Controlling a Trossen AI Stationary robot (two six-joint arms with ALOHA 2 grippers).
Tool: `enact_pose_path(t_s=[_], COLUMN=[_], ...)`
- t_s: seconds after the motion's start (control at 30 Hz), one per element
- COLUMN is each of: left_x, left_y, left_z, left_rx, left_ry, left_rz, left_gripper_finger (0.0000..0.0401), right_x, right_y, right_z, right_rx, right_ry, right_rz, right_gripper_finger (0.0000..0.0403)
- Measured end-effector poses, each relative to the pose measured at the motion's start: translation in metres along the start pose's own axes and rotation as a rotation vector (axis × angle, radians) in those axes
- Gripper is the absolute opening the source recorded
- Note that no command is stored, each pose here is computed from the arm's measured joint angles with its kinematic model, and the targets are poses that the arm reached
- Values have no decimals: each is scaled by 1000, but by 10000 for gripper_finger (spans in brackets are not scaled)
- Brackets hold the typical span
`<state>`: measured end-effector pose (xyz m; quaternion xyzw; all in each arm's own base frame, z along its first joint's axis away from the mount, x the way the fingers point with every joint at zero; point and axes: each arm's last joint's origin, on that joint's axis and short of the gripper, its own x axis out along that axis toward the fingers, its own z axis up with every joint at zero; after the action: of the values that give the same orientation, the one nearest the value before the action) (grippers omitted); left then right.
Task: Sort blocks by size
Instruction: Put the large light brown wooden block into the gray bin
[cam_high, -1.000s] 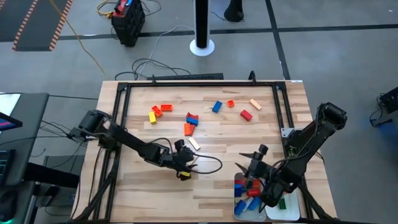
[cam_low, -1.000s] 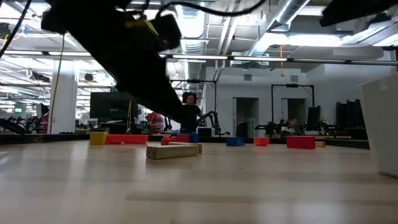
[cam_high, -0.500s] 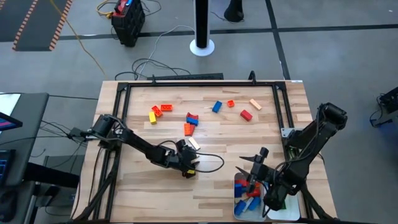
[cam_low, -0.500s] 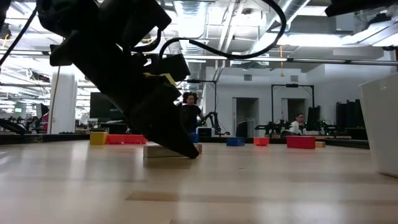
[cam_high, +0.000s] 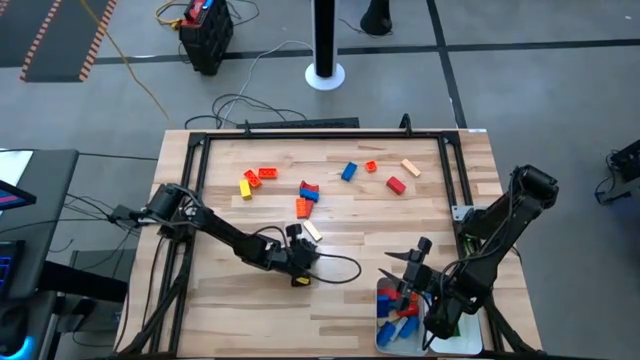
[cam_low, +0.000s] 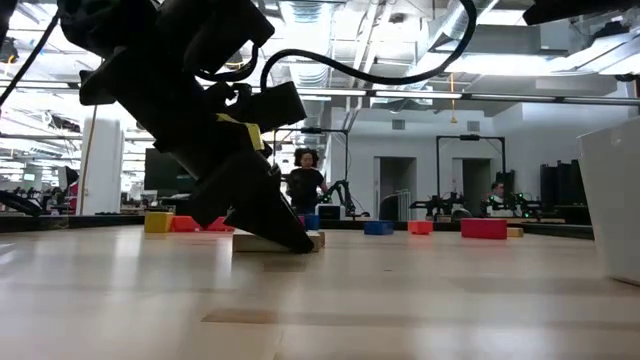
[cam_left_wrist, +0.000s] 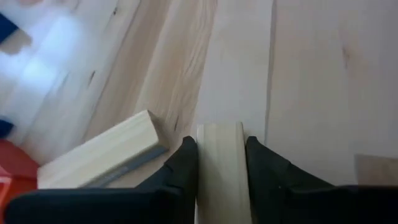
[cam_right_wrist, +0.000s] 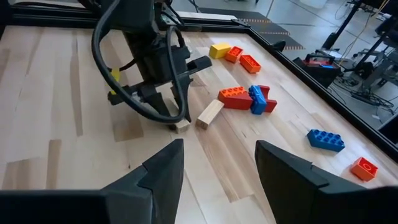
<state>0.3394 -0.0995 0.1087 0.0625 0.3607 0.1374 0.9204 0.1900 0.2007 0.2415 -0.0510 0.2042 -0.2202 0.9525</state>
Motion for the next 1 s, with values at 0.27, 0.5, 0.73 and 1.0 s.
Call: enact_pose_path(t_s=[0.27, 0.5, 0.73, 1.0], left_x=[-26, -92, -121, -124], left_y=[10, 29, 33, 18], left_z=[28, 75, 97, 100], left_rx=[78, 111, 132, 149], left_ry=[-123, -394, -696, -833], left_rz=[-8, 24, -114, -293], left_gripper_finger=[95, 95, 95, 98], right_x=[0, 4, 56, 101], right_y=[0, 0, 10, 16], right_z=[0, 2, 27, 46], right_rx=[4, 24, 41, -1], right_ry=[-1, 0, 3, -59], right_rz=[1, -10, 34, 171], right_gripper_finger=[224, 224, 224, 224])
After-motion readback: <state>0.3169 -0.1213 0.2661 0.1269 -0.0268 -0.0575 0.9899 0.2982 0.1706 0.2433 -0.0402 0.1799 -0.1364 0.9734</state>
